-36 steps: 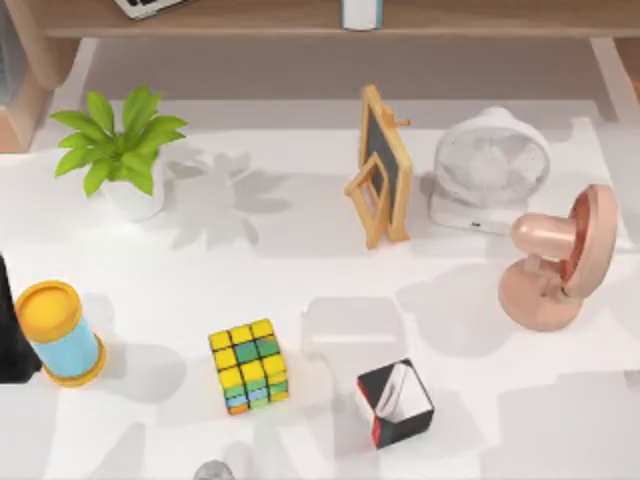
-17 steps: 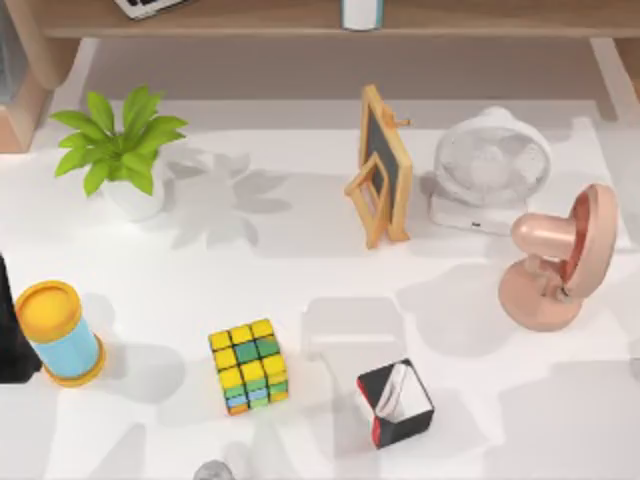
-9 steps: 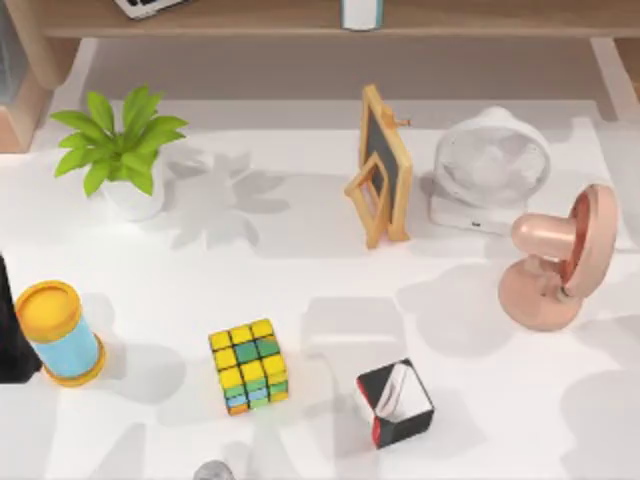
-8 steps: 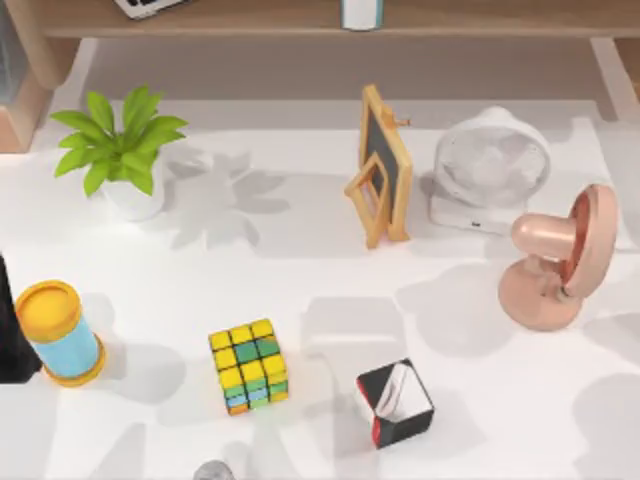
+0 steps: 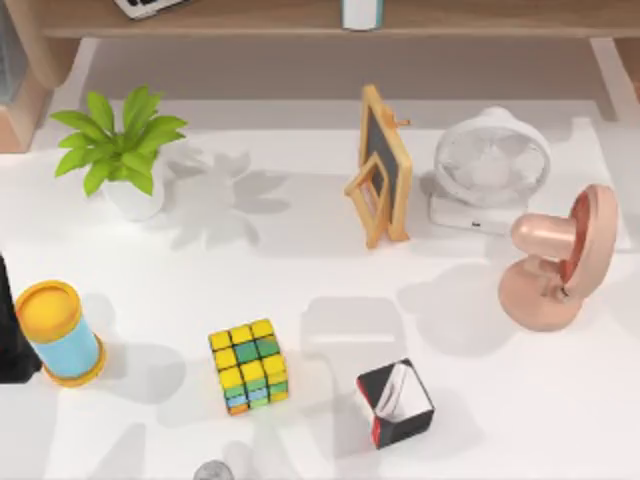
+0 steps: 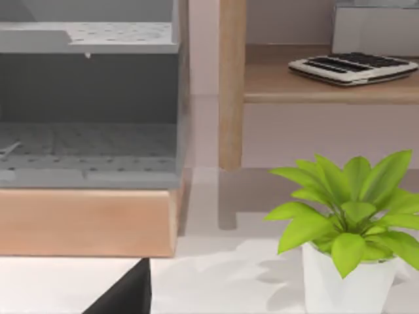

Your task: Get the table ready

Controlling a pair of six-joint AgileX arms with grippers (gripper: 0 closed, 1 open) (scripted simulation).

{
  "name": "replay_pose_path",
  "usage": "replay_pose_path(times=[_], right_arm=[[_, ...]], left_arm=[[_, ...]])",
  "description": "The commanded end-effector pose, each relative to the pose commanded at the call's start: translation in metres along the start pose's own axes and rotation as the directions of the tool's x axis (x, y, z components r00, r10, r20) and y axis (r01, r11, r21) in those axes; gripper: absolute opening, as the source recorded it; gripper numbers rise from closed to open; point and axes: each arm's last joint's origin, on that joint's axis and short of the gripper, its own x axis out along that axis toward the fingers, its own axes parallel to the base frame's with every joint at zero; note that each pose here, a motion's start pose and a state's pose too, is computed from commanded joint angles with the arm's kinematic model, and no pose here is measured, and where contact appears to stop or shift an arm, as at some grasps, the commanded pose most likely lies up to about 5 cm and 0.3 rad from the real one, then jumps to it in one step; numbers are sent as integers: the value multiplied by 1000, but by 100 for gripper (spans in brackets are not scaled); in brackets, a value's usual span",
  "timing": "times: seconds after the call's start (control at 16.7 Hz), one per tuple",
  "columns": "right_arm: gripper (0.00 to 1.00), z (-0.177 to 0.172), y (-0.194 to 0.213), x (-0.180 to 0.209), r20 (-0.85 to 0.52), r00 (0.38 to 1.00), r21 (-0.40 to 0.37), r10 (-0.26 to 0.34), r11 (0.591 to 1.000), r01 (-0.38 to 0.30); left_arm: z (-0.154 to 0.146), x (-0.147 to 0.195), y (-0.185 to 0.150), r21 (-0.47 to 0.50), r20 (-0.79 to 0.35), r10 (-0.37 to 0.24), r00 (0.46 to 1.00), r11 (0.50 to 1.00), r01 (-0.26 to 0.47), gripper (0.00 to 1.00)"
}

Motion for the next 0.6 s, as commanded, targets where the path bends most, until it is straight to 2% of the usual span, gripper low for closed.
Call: replay_pose_path(times=[0.24,0.42,0.6], right_arm=[[100,-17,1,-1,138,987,-229,-76,967,107],[100,-23,1,-2,241,965,-382,-99,905,188],[100,-25,3,0,330,939,-496,-93,829,257]], left_arm=[[0,0,0,0,0,0,1000,1000,0,100],[0,0,0,0,0,0,1000,1000,0,100],[0,0,0,0,0,0,1000,1000,0,100]])
